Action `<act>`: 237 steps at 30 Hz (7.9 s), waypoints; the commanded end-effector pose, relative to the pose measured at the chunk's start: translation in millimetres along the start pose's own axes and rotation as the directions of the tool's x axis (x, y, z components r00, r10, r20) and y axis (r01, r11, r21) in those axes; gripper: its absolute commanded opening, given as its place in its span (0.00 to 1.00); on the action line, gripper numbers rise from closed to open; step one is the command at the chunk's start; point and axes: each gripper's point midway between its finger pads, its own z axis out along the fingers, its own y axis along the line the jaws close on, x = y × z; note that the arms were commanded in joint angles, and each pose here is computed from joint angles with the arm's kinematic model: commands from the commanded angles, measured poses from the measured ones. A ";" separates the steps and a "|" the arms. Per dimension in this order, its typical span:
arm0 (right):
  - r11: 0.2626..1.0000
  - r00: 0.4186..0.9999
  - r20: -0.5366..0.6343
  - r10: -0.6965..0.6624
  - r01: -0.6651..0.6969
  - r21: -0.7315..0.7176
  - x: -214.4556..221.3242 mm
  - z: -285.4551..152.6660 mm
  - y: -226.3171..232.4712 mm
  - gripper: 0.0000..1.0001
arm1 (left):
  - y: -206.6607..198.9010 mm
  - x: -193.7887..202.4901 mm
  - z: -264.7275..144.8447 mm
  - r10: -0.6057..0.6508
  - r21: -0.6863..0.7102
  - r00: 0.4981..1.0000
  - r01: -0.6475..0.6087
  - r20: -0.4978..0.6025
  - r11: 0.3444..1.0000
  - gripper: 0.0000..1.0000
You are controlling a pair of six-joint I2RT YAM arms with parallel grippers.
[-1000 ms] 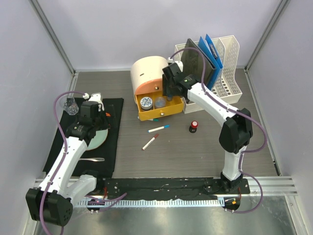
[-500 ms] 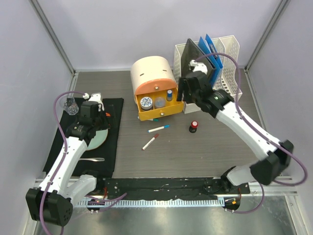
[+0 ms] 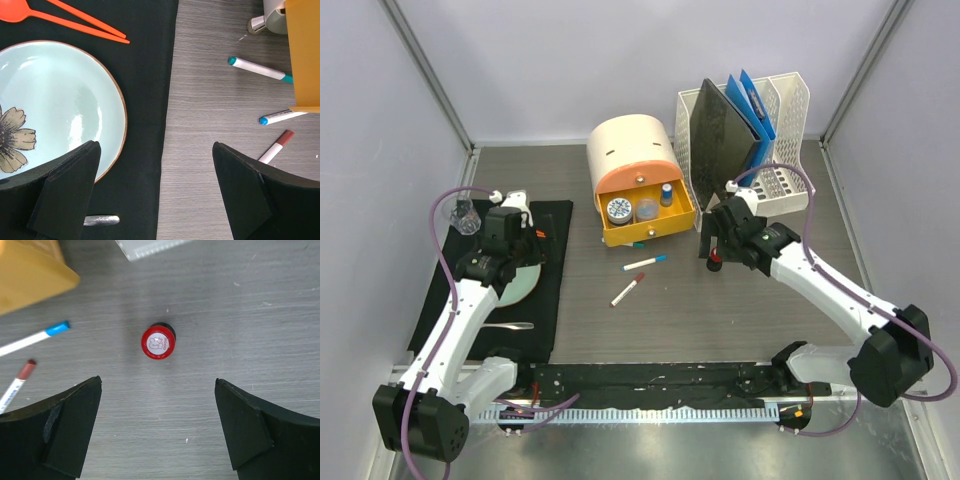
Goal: Organize the desk
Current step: Pick up the stationery from the center of the board, then place the stationery in the drawer.
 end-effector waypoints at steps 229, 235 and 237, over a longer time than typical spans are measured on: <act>0.971 0.974 0.068 -0.215 0.220 -0.090 -119.9 56.6 133.8 0.32 | -4.3 -16.6 -5.7 -0.004 0.015 0.999 0.003 0.034 1.000 1.00; 0.972 0.975 0.078 -0.207 0.214 -0.093 -124.0 52.8 134.3 0.44 | -3.8 -15.8 -5.1 -0.003 0.013 1.000 0.003 0.031 1.000 1.00; 0.972 0.975 0.085 -0.205 0.213 -0.096 -127.2 50.0 134.9 0.48 | -3.8 -16.3 -5.7 -0.006 0.014 0.999 0.006 0.033 1.000 1.00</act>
